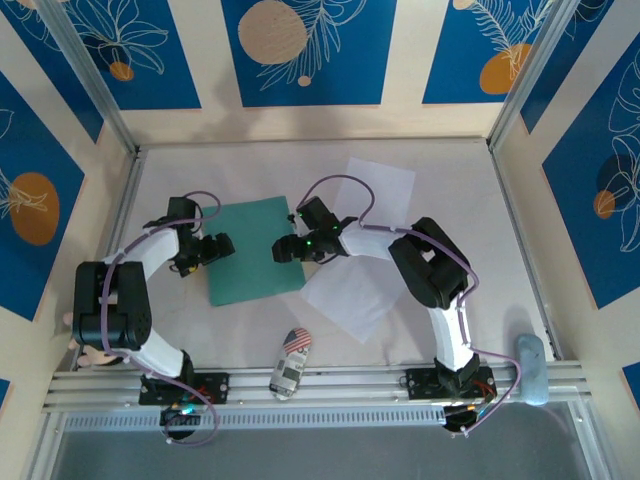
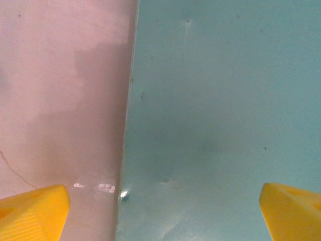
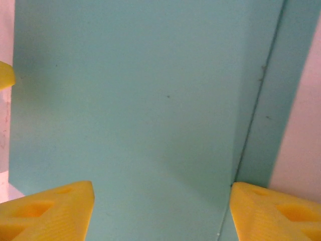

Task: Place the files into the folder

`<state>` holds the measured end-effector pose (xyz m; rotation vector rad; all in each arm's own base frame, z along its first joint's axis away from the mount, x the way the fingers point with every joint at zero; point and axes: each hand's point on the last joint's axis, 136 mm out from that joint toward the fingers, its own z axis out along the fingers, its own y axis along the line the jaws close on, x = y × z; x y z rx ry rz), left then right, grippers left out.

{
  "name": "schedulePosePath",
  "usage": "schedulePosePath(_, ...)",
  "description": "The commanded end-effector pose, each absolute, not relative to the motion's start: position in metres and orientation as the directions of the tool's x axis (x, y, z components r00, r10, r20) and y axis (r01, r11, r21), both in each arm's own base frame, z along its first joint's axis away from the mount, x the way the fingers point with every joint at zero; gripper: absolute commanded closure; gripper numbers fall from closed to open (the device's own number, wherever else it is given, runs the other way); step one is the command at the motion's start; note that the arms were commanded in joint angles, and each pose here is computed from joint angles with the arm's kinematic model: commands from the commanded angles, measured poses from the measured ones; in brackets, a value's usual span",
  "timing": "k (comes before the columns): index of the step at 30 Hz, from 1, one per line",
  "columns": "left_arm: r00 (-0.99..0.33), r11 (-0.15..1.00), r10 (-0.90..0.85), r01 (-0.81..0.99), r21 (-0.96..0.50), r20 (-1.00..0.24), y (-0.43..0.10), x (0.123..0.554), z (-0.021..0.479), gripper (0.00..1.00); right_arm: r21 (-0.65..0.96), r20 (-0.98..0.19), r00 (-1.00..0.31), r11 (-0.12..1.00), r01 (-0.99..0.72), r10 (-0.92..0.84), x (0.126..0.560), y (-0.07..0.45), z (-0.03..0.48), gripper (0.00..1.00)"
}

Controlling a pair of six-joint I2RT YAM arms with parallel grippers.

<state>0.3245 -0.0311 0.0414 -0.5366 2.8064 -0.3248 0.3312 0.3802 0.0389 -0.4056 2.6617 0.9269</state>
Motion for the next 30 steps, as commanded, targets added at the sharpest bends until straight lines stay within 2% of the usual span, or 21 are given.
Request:
schedulePosePath(1,-0.898,0.895,-0.399,-0.338,-0.290,-0.185,-0.033,0.323,0.036,0.04,0.497,-0.406,-0.898,0.782,-0.376,-0.173,0.324,0.368,0.048,0.27)
schedulePosePath(11,-0.901,0.892,-0.395,-0.331,-0.308,-0.178,-0.037,0.324,0.035,0.06,0.506,-0.361,-0.912,0.781,-0.366,-0.194,0.318,0.374,0.039,0.27)
schedulePosePath(20,-0.906,0.876,-0.399,-0.330,-0.351,-0.144,-0.046,0.324,0.027,0.17,0.546,-0.323,-0.923,0.756,-0.361,-0.207,0.313,0.384,0.034,0.27)
schedulePosePath(30,-0.906,0.863,-0.401,-0.324,-0.389,-0.134,-0.052,0.328,0.026,0.20,0.600,-0.272,-0.938,0.725,-0.339,-0.213,0.309,0.394,0.029,0.28)
